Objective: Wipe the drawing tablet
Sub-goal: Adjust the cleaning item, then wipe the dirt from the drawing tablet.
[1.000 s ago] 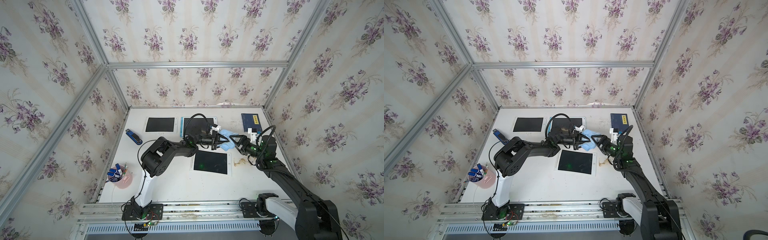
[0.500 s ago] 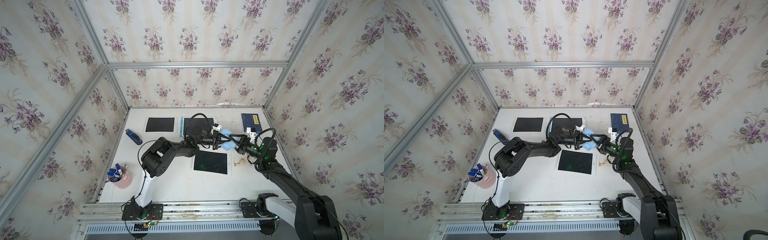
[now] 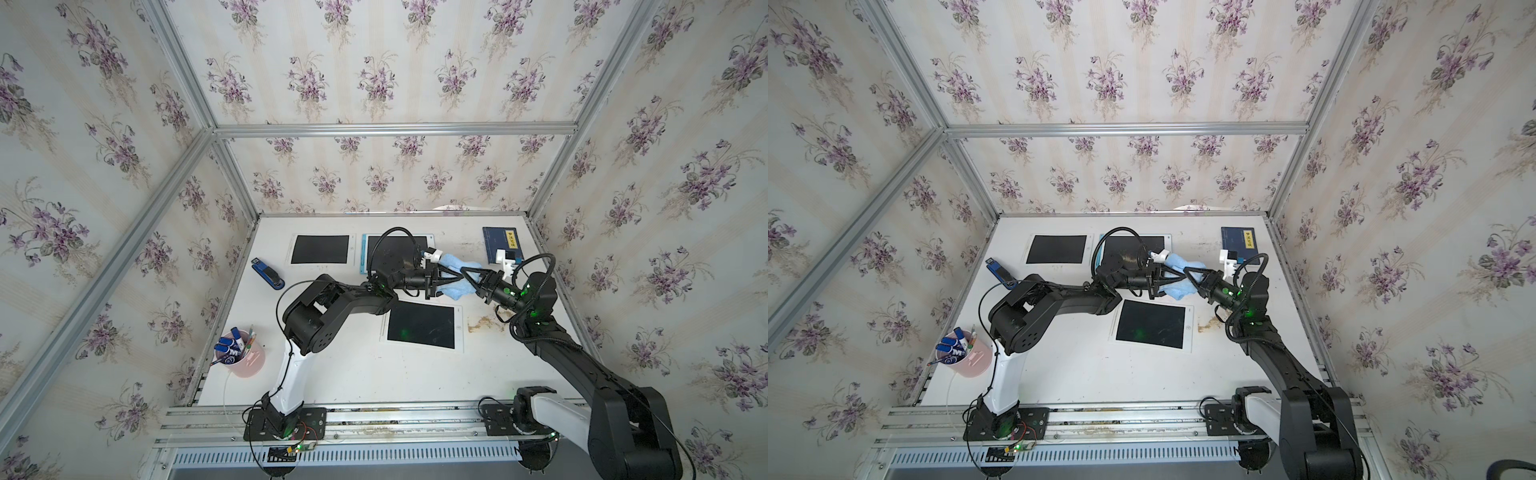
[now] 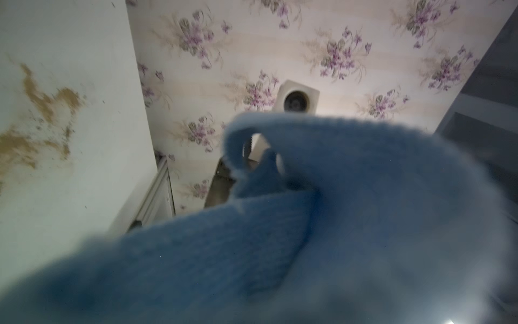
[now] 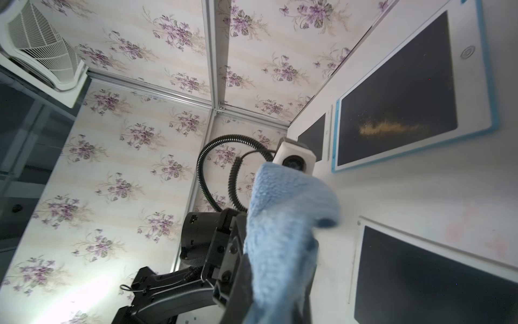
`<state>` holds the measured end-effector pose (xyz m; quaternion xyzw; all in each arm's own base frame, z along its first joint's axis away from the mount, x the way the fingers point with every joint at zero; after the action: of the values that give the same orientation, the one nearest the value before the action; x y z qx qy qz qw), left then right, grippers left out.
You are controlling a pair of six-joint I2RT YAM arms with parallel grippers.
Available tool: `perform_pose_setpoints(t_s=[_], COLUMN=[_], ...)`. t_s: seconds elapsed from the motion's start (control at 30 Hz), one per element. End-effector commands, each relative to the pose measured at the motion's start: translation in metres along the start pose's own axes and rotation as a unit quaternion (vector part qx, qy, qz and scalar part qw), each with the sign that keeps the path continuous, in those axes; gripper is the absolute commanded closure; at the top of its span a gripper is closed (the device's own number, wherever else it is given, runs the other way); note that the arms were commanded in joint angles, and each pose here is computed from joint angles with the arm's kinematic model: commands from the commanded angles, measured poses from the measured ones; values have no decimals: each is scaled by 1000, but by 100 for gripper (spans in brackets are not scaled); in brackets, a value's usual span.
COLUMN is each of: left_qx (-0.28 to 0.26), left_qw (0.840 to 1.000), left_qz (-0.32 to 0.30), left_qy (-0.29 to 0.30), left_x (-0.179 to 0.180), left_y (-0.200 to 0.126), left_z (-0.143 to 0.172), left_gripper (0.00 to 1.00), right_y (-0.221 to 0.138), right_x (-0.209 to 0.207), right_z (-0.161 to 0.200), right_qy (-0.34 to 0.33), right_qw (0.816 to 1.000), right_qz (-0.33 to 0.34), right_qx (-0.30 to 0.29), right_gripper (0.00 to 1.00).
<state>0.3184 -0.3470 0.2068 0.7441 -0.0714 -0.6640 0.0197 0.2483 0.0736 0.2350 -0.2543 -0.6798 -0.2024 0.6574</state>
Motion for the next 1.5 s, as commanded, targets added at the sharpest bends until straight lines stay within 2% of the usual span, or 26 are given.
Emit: perform_pose_setpoints(t_s=[0.0, 0.03, 0.13, 0.33, 0.47, 0.53, 0.57, 0.6, 0.67, 0.77, 0.9, 1.03, 1.2, 1.37, 1.47], left_qx=[14, 15, 20, 18, 19, 40, 62, 82, 112, 137, 161, 172, 187, 210, 221], left_qw=[999, 999, 998, 996, 981, 949, 917, 877, 825, 784, 757, 745, 729, 687, 672], left_qz=[16, 10, -13, -76, -183, -299, -374, -447, -524, -578, -613, -627, -644, -681, -692], left_qy=[49, 52, 54, 50, 56, 94, 122, 154, 178, 180, 162, 146, 137, 142, 145], left_x=[-17, -18, -17, -4, 5, 1, -5, -11, -16, -6, 18, 40, 55, 62, 68], left_y=[-1, -1, -6, -34, -72, -91, -97, -102, -109, -123, -135, -141, -144, -144, -143], left_z=[5, 7, 10, 7, 10, 20, 26, 31, 38, 47, 55, 60, 62, 64, 65], left_gripper=[43, 37, 30, 29, 30, 30, 30, 31, 31, 31, 31, 32, 32, 33, 33], right_y=[2, 2, 1, -6, -18, -24, -26, -28, -26, -8, 25, 50, 74, 88, 91], right_x=[4, 6, 16, 38, 55, 60, 60, 57, 49, 27, -1, -19, -29, -53, -71], right_z=[1, 1, -2, -4, -3, -2, -2, -1, 4, 20, 51, 69, 86, 91, 94], right_qy=[-7, -13, -32, -87, -151, -174, -183, -189, -192, -191, -186, -191, -208, -193, -177], right_qw=[1000, 1000, 999, 994, 979, 970, 964, 960, 956, 951, 945, 932, 922, 920, 919], right_qz=[4, 4, 15, 66, 122, 153, 172, 189, 211, 243, 265, 299, 310, 318, 323], right_qx=[19, 17, 8, -21, -63, -77, -82, -81, -65, -19, 45, 70, 99, 127, 140], right_gripper=[100, 100, 100, 100, 100, 100, 100, 100, 100, 100, 100, 100, 100, 100, 100])
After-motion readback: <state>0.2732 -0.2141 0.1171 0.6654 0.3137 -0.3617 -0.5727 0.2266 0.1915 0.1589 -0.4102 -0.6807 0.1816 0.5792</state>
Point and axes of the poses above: each gripper's point midway between its finger pads, its own y axis out along the fingers, its own x axis along the line the jaws close on, z = x × y, the point moved 10 cm from there along -y, back along the fingers, and after that the axes turned 13 degrees about y, right-handed, at the moved point
